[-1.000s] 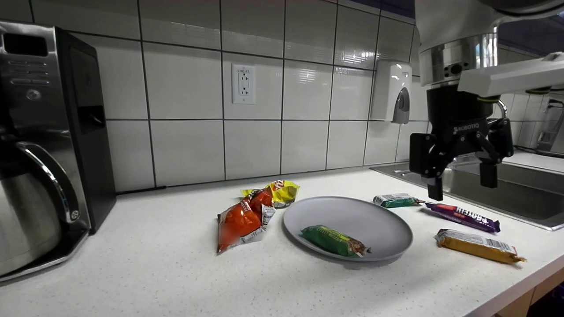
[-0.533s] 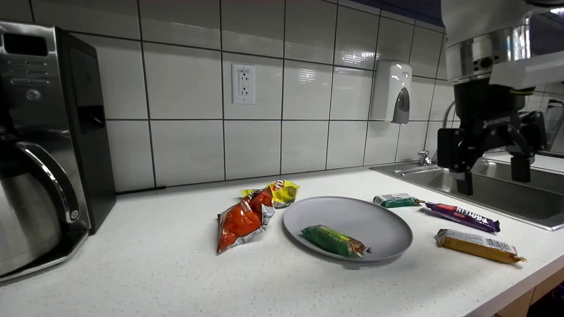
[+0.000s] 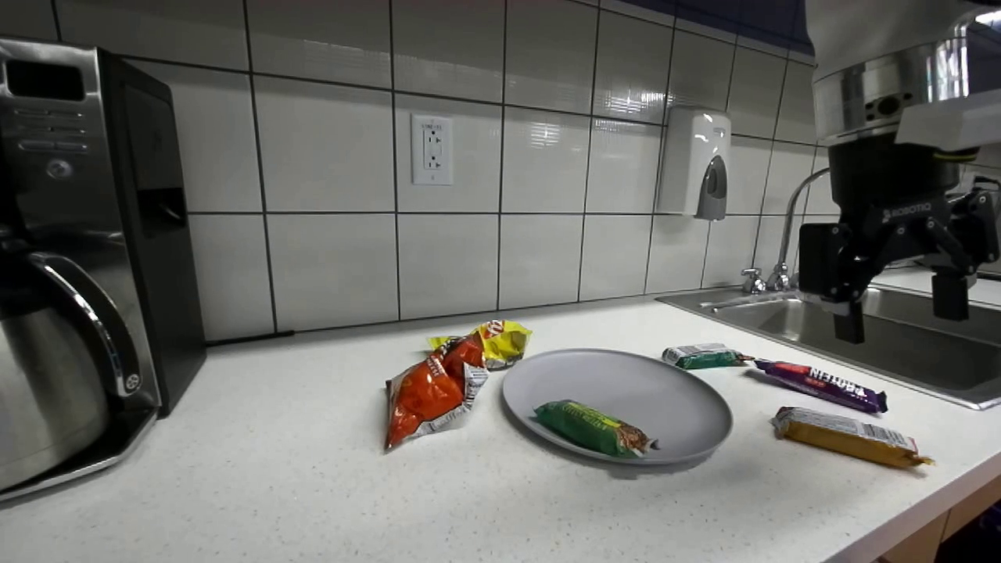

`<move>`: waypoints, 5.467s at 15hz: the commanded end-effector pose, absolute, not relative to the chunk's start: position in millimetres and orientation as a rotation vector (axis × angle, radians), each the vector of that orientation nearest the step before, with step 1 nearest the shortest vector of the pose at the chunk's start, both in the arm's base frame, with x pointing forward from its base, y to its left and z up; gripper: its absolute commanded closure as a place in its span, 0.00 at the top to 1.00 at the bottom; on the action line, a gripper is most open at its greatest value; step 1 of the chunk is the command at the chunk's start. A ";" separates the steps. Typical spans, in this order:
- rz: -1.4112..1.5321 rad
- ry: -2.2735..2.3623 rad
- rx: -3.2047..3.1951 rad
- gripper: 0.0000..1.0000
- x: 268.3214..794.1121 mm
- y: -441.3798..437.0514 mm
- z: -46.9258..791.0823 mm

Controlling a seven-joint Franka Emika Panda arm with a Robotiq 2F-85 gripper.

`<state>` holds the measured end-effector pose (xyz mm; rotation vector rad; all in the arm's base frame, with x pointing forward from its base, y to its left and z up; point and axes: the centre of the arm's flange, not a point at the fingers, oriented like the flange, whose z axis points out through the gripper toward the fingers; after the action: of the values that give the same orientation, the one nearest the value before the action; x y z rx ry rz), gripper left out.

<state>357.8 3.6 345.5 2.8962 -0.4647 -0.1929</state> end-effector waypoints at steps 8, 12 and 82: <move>-0.194 -0.464 2.896 1.00 357.9 3.6 345.2; -0.206 -0.417 2.905 1.00 359.5 -16.5 332.1; -0.396 0.689 2.925 0.66 407.3 -52.7 219.0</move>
<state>413.3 -53.5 212.4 2.9404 0.6713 -0.4078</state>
